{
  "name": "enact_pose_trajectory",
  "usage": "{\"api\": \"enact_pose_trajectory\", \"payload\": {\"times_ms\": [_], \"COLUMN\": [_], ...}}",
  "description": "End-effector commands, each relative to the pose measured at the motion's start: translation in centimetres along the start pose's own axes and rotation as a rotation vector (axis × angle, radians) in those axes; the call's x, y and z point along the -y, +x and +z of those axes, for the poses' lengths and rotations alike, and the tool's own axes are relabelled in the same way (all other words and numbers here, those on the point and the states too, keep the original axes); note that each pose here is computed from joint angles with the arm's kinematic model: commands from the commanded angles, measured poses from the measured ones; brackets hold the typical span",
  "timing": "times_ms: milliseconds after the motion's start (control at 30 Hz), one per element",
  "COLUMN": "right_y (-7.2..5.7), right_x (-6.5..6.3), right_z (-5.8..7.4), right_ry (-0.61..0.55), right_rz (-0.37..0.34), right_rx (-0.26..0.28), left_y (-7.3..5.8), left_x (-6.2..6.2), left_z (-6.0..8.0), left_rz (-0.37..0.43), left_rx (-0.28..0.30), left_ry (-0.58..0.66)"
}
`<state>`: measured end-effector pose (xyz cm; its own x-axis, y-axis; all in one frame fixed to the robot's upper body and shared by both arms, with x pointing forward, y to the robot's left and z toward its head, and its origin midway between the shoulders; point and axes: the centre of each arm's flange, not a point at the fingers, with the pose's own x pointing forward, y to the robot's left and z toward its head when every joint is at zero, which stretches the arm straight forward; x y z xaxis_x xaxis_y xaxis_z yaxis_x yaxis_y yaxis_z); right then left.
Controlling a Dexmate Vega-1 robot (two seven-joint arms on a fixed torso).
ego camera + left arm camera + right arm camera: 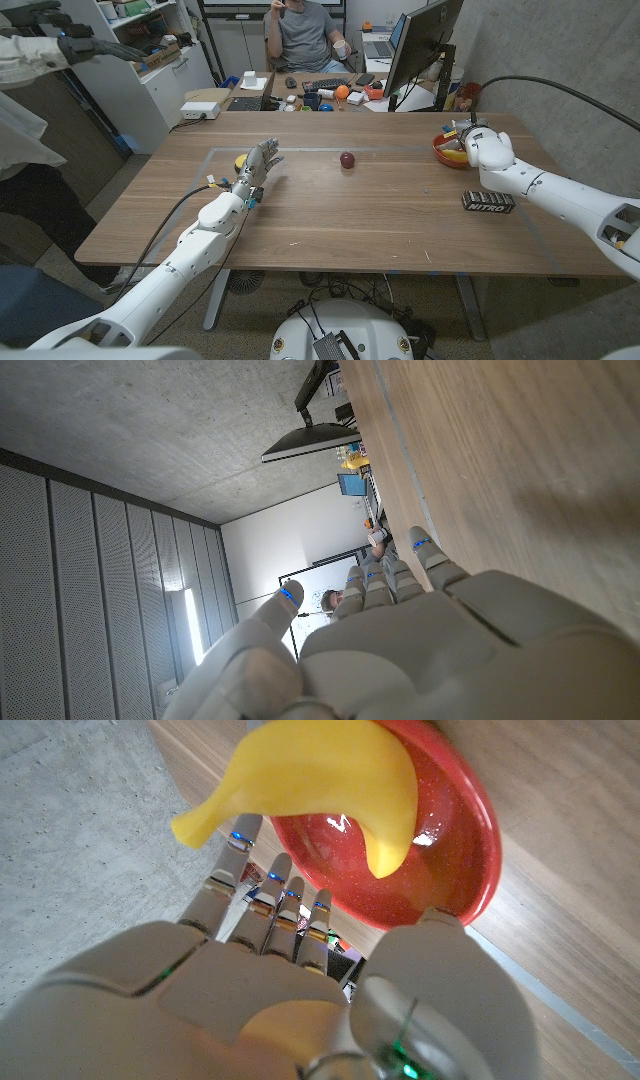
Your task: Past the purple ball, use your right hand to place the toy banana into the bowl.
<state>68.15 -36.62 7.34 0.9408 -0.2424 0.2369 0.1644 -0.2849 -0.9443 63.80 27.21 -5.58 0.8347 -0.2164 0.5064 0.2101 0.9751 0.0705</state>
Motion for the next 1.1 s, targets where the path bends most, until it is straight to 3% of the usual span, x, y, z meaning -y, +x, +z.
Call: {"api": "enact_pose_trajectory", "payload": {"times_ms": [33, 600, 1100], "right_y": [-0.3, -1.3, -2.2], "right_x": [0.5, 1.8, 3.1], "right_z": [-0.1, -0.7, -1.5], "right_ry": [0.033, 0.179, 0.22], "right_rz": [-0.002, -0.087, -0.129], "right_rx": [0.01, 0.038, 0.038], "left_y": [0.1, -0.2, -0.2], "left_x": [0.1, 0.0, 0.2], "left_z": [0.0, 0.0, 0.2], "left_rz": [-0.007, -0.004, -0.013], "left_rx": [-0.001, 0.002, 0.008], "left_ry": [0.003, 0.003, 0.003]}}
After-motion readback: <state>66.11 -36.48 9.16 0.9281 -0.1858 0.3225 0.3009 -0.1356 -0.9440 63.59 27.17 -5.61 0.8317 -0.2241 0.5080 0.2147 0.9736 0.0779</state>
